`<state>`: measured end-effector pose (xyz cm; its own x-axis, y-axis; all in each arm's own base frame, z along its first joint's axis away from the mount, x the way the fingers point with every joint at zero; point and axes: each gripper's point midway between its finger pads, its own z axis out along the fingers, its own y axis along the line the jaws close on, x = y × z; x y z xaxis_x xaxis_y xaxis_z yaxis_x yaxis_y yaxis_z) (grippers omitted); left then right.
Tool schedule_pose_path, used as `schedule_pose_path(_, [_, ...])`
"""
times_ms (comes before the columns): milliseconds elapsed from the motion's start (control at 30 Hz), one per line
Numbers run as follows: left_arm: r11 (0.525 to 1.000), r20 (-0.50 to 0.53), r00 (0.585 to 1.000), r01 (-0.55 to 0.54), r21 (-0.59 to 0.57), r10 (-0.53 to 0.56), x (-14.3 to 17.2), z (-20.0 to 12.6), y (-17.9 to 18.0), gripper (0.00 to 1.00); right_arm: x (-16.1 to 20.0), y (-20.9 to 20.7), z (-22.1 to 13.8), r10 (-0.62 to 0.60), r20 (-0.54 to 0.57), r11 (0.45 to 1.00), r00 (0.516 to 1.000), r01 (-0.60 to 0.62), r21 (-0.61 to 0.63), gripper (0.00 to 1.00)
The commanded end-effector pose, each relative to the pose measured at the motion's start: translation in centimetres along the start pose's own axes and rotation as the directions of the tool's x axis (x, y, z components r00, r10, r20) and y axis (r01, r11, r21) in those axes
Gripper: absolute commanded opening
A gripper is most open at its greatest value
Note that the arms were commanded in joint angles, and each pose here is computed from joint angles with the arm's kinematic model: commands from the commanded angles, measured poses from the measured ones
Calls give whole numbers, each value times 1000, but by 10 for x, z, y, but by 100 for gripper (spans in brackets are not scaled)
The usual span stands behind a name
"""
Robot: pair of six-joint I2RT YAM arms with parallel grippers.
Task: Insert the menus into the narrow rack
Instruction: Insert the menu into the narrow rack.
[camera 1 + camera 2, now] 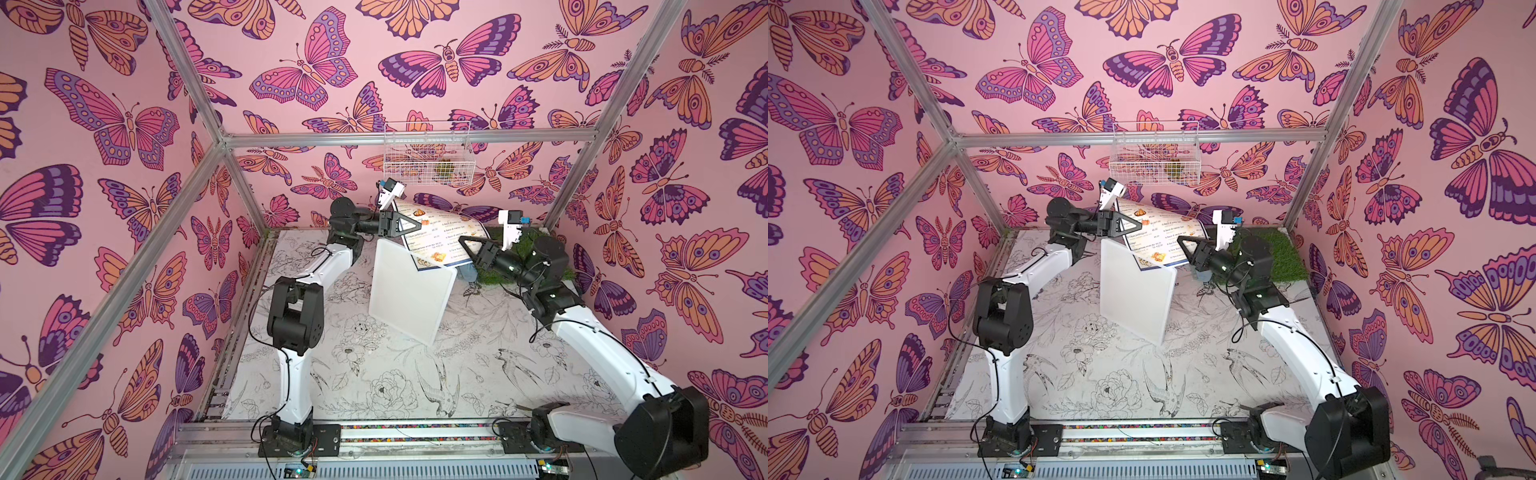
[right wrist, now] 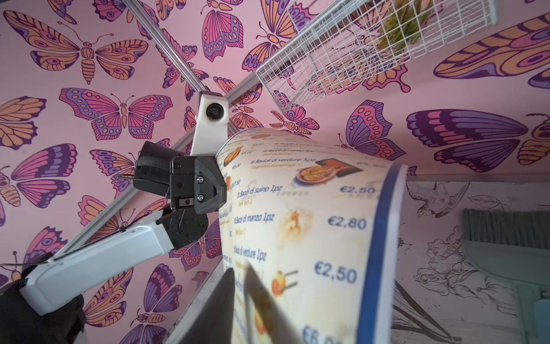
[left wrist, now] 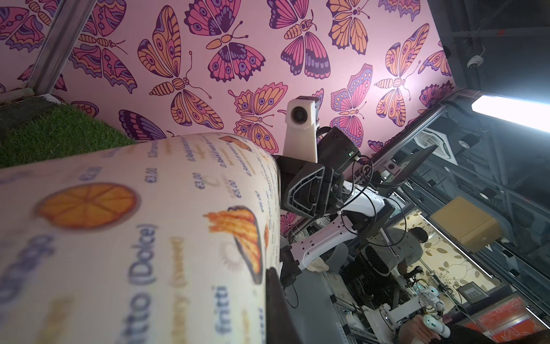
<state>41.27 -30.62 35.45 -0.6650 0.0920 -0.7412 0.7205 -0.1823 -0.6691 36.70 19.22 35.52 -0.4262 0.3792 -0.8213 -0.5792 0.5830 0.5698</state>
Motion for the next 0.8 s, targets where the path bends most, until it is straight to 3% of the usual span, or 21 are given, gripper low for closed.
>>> schedule_pose_path(0, [998, 36, 999, -24, -56, 26, -3, -8, 4, 0, -5, 4, 0, -42, -14, 999, 999, 42, -6, 29])
schedule_pose_path(133, [989, 53, 998, -28, -142, 36, 2, -10, 12, 0, -3, 4, 2, -37, -23, 999, 999, 36, -19, 19])
schedule_pose_path(367, [987, 64, 998, -11, -160, 22, 2, -12, 15, 3, 2, 11, 8, -23, -43, 996, 999, 19, -89, 7])
schedule_pose_path(433, [987, 62, 998, -23, -160, 33, 3, -13, 13, 21, 2, 12, 9, -15, -34, 995, 999, 12, -101, 6])
schedule_pose_path(667, [983, 66, 996, -49, -175, 62, 6, -14, 5, 100, -1, 22, 4, -22, -3, 991, 1000, 22, -131, 4])
schedule_pose_path(767, [982, 71, 996, -45, -182, 58, 6, -15, 7, 100, 3, 31, 2, -41, -24, 985, 999, 36, -169, 2])
